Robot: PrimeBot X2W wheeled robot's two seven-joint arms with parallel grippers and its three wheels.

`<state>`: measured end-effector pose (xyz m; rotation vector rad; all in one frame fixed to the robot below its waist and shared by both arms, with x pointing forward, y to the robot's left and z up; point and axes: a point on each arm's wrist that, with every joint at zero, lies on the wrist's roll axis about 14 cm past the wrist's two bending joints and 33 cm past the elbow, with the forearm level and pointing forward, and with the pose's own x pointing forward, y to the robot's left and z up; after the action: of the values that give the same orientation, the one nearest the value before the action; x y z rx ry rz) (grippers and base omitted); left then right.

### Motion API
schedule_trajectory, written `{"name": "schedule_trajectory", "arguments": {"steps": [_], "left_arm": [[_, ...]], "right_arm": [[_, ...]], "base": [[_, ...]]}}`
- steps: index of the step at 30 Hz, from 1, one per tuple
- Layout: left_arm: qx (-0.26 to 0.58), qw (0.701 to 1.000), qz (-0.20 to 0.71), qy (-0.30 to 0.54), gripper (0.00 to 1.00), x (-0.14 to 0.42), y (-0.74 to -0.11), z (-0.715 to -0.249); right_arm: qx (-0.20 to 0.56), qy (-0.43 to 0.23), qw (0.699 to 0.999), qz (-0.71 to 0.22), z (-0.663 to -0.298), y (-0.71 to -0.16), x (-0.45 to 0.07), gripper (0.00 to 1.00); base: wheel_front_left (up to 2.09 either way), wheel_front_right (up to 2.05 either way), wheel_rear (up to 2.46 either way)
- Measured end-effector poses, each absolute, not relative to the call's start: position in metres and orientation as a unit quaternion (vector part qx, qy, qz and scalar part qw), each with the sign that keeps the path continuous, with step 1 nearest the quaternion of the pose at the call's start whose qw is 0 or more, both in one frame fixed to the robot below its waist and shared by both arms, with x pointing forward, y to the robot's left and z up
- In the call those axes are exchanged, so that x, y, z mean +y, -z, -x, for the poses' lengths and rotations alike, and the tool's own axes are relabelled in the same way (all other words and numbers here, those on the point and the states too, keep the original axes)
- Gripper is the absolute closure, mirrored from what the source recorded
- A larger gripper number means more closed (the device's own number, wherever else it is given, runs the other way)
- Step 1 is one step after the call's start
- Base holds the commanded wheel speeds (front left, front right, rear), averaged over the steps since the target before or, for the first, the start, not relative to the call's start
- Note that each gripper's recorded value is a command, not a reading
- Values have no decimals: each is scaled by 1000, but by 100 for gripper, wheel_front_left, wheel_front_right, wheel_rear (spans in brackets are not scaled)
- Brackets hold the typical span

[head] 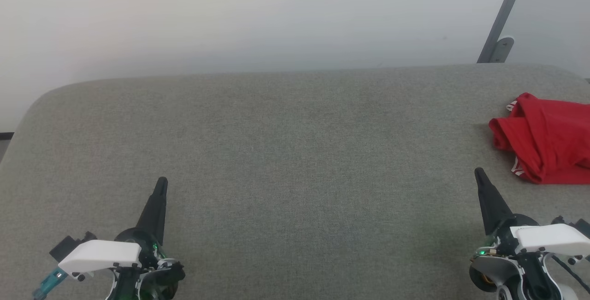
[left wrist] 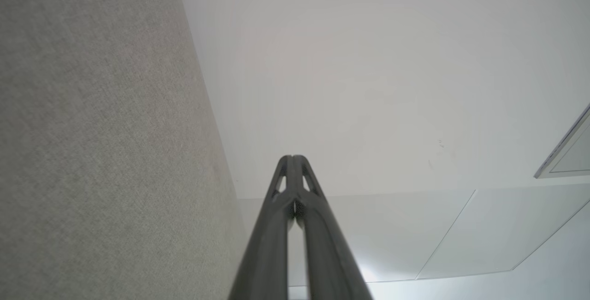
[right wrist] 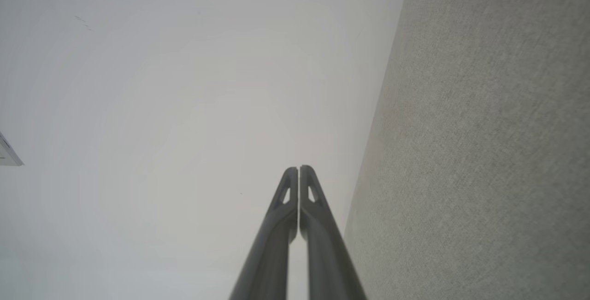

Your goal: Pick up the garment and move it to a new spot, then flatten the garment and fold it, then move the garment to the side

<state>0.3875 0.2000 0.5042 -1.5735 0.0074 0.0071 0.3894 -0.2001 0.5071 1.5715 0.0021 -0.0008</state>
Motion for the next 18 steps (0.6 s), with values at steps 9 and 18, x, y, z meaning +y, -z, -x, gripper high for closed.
{"name": "schedule_trajectory", "arguments": {"steps": [9, 18], "left_arm": [[3, 706, 708, -3, 100, 200, -504, -387], [3, 706, 708, -3, 100, 200, -504, -387]], "right_arm": [[1, 0, 707, -707, -389, -507, -200, 100], [1, 0, 707, -707, -389, -507, -200, 100]], "base": [[0, 0, 0], [0, 0, 0]]}}
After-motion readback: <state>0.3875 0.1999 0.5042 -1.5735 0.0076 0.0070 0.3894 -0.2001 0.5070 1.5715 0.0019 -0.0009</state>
